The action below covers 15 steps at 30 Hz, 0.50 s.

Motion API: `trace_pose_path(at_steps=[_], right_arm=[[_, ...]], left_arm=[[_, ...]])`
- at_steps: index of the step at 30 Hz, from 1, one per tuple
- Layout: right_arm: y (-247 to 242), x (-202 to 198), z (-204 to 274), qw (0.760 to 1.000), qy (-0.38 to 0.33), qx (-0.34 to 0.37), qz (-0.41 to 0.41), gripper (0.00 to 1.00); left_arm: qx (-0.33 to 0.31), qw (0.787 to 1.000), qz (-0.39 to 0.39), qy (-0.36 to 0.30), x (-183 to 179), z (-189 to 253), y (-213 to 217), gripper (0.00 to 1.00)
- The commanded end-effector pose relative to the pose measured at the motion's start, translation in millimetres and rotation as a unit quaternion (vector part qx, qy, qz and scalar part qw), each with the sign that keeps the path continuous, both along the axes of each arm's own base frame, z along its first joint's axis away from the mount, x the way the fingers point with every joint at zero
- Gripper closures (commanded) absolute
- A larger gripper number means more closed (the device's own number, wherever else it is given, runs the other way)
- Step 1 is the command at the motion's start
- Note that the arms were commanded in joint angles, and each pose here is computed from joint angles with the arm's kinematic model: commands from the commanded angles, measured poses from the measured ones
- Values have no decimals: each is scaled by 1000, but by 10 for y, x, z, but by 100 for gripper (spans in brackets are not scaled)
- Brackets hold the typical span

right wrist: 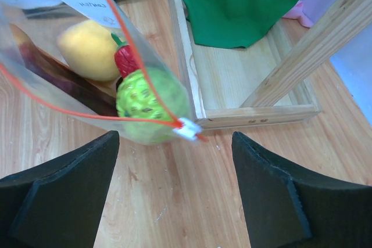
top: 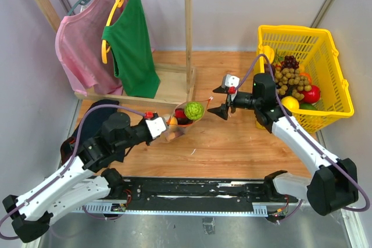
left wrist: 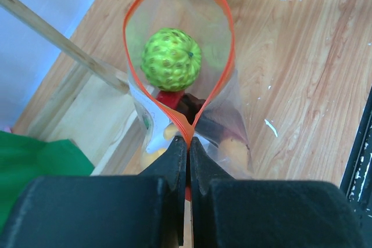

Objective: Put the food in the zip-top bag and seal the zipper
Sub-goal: Adjust the zipper food storage bag at the center of the board.

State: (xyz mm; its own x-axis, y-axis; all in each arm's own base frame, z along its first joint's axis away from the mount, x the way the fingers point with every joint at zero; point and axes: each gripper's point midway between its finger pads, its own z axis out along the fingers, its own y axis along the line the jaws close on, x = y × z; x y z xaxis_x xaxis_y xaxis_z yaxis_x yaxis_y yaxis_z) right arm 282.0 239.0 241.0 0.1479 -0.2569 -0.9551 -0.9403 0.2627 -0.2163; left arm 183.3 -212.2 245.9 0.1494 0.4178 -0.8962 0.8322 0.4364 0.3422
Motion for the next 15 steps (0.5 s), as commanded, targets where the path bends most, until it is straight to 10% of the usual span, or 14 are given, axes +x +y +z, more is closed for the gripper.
trace_pose_path(at_steps=[1, 15], right_arm=[[108, 10, -16, 999, -33, -3, 41, 22], [355, -191, -119, 992, -30, -9, 124, 36]], left_arm=[[-41, 996, -39, -73, -86, 264, -51, 100], [-40, 995, -43, -75, -99, 223, -51, 100]])
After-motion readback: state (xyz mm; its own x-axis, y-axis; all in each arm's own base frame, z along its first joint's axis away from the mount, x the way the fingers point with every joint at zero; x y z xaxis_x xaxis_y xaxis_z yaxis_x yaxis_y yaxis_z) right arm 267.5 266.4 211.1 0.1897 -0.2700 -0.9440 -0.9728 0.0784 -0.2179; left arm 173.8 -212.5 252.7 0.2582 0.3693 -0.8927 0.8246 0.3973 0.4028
